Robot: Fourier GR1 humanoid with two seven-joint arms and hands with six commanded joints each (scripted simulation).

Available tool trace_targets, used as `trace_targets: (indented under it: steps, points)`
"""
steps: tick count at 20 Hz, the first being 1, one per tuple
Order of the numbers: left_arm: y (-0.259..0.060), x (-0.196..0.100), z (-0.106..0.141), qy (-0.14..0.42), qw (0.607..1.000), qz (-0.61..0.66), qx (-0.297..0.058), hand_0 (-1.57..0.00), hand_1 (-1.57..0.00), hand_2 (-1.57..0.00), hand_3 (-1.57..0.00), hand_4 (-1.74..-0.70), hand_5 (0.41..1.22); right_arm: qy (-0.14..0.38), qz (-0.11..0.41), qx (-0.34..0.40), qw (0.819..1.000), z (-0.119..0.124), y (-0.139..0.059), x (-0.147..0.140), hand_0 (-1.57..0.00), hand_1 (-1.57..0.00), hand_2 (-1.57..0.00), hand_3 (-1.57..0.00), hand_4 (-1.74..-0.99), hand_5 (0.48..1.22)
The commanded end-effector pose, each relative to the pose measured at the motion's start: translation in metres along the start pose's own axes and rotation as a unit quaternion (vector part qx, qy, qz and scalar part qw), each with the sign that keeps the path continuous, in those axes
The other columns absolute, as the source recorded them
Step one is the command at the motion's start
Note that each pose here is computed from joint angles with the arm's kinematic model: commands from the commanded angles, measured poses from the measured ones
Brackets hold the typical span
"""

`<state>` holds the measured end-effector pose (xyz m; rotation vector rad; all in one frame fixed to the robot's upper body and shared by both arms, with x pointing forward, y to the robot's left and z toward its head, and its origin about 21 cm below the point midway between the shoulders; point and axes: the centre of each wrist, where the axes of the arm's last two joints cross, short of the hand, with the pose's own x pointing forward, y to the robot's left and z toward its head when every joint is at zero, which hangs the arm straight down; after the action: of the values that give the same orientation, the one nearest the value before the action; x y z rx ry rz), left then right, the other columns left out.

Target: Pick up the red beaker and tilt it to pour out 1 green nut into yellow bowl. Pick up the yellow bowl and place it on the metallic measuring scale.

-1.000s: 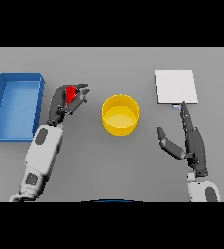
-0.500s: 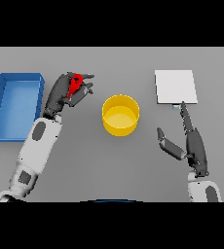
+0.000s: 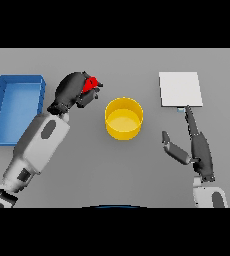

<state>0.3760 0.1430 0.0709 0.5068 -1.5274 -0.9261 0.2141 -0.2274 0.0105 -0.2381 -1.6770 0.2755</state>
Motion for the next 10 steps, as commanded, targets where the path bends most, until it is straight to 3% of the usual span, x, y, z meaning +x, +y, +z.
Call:
trace_targets:
  steps: [1, 8, 10]
  points:
    - [-0.001, 0.002, 0.001, -0.005, 0.999, -0.039, -0.008, -1.57, -1.57, -1.57, -1.57, -1.74, 1.133, 0.0, -0.004, -0.002, 1.0, 0.0, -0.001, 0.0, 0.0, 0.0, 0.0, 0.0, -1.254, 0.687]
    - [-0.002, 0.028, -0.012, -0.043, 0.963, -0.263, -0.045, -1.57, -1.57, -1.57, -1.57, -1.74, 1.19, 0.0, -0.005, 0.004, 1.0, 0.0, 0.005, 0.003, 0.0, 0.0, 0.0, 0.0, -1.274, 0.704]
    - [0.0, 0.033, -0.014, -0.058, 0.946, -0.312, -0.057, -1.57, -1.57, -1.57, -1.57, -1.65, 1.201, -0.004, -0.007, 0.002, 1.0, 0.008, 0.004, 0.003, 0.0, 0.0, 0.0, 0.0, -1.284, 0.705]
